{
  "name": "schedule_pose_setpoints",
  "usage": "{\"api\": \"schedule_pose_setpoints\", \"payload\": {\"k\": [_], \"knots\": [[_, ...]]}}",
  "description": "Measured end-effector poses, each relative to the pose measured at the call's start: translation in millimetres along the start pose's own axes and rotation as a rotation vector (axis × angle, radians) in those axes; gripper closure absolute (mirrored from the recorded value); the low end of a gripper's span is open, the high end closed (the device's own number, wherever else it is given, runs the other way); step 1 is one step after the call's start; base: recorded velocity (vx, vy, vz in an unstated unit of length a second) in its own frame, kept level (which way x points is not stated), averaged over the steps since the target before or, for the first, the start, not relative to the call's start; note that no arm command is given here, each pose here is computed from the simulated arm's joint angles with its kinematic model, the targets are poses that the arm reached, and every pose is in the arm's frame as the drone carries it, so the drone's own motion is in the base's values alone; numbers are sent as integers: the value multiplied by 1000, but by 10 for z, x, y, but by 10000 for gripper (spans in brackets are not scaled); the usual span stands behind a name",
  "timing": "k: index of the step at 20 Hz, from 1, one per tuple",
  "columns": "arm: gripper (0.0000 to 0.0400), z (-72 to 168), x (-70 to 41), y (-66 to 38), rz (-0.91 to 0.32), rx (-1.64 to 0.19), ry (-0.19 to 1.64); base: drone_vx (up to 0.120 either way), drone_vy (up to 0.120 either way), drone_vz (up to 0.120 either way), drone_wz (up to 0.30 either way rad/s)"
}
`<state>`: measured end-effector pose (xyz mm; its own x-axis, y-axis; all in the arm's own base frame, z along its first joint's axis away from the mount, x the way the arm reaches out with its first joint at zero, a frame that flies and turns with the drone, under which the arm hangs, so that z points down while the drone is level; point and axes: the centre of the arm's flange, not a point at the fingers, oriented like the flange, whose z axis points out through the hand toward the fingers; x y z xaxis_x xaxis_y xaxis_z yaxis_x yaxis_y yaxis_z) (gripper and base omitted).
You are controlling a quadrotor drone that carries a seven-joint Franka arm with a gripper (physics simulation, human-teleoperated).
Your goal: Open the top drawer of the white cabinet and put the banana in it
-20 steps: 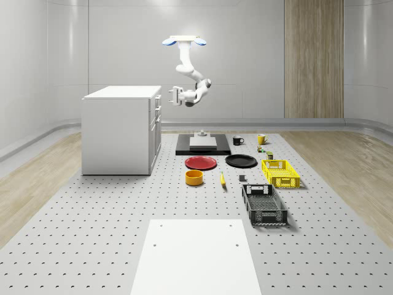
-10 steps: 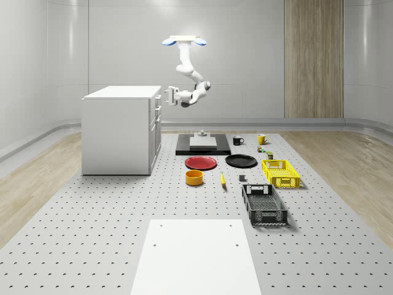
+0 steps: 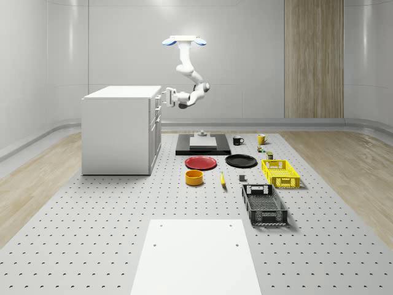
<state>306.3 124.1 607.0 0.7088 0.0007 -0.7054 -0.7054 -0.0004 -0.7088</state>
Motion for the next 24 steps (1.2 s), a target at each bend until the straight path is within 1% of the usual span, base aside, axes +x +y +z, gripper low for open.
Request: {"api": "schedule_pose_setpoints", "payload": {"k": [7, 12, 16, 19, 24], "knots": [[0, 155, -12, -14, 0, 0, 0, 0, 0, 0, 0], [0, 209, 49, -79, 0, 0, 0, 0, 0, 0, 0], [0, 264, 76, -109, 0, 0, 0, 0, 0, 0, 0], [0, 291, 89, -117, 0, 0, 0, 0, 0, 0, 0], [0, 311, 123, -97, 0, 0, 0, 0, 0, 0, 0]]}}
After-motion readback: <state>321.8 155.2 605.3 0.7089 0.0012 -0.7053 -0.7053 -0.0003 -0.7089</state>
